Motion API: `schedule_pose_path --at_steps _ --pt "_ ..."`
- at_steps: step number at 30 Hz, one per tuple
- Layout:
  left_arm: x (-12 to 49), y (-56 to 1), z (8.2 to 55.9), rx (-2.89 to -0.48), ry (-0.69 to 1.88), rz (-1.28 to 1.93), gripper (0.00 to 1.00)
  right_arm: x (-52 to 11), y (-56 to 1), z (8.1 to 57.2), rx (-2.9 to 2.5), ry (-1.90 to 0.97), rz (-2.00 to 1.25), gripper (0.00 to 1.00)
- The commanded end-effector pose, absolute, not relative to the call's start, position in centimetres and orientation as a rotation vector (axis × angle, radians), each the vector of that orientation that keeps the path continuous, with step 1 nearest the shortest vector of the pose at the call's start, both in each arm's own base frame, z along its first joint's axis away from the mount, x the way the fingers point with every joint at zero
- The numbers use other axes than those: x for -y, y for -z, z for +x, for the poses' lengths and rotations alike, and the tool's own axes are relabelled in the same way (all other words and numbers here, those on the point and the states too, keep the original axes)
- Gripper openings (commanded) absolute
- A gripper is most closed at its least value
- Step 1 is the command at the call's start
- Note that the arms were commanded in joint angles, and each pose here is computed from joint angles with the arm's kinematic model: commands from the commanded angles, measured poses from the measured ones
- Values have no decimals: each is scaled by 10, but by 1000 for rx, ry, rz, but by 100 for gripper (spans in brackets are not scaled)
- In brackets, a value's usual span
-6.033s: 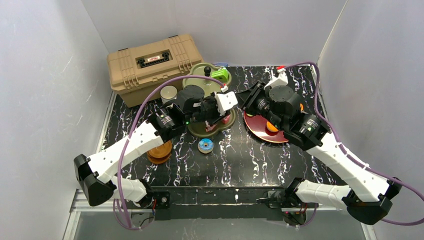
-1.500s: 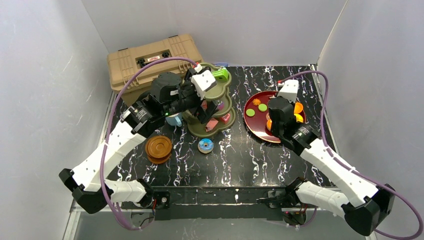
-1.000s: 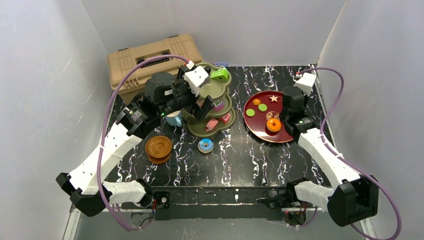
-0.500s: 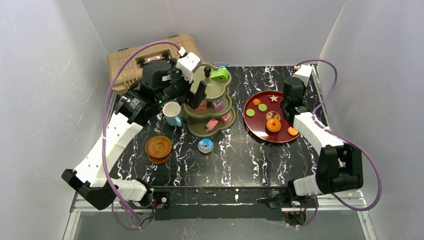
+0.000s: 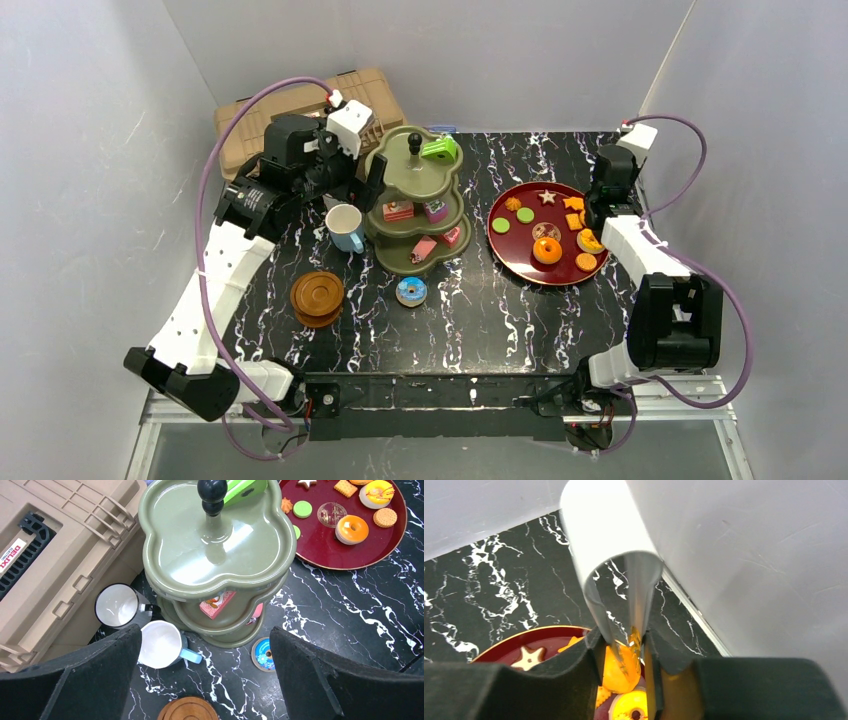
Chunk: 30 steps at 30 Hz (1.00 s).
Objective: Serve the afternoon tea
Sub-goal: Pick up the desert from the tray.
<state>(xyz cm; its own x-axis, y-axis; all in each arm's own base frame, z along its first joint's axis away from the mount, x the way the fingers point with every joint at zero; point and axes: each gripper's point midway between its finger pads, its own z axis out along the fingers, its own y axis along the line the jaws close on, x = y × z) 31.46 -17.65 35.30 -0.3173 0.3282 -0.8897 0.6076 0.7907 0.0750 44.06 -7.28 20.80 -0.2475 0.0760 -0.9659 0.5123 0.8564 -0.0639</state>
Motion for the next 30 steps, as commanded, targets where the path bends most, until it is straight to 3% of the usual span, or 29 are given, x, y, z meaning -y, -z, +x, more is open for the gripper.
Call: schedule_pose_path --at_steps 1,10,30 --pt "169 -363 306 -1903 354 707 98 83 -246 455 -1665 384 497 41" --pt "167 -368 308 -1890 369 689 98 104 -234 449 -1672 356 547 46" --pt "167 -371 308 -1879 385 680 98 107 -213 445 -1704 305 582 47"
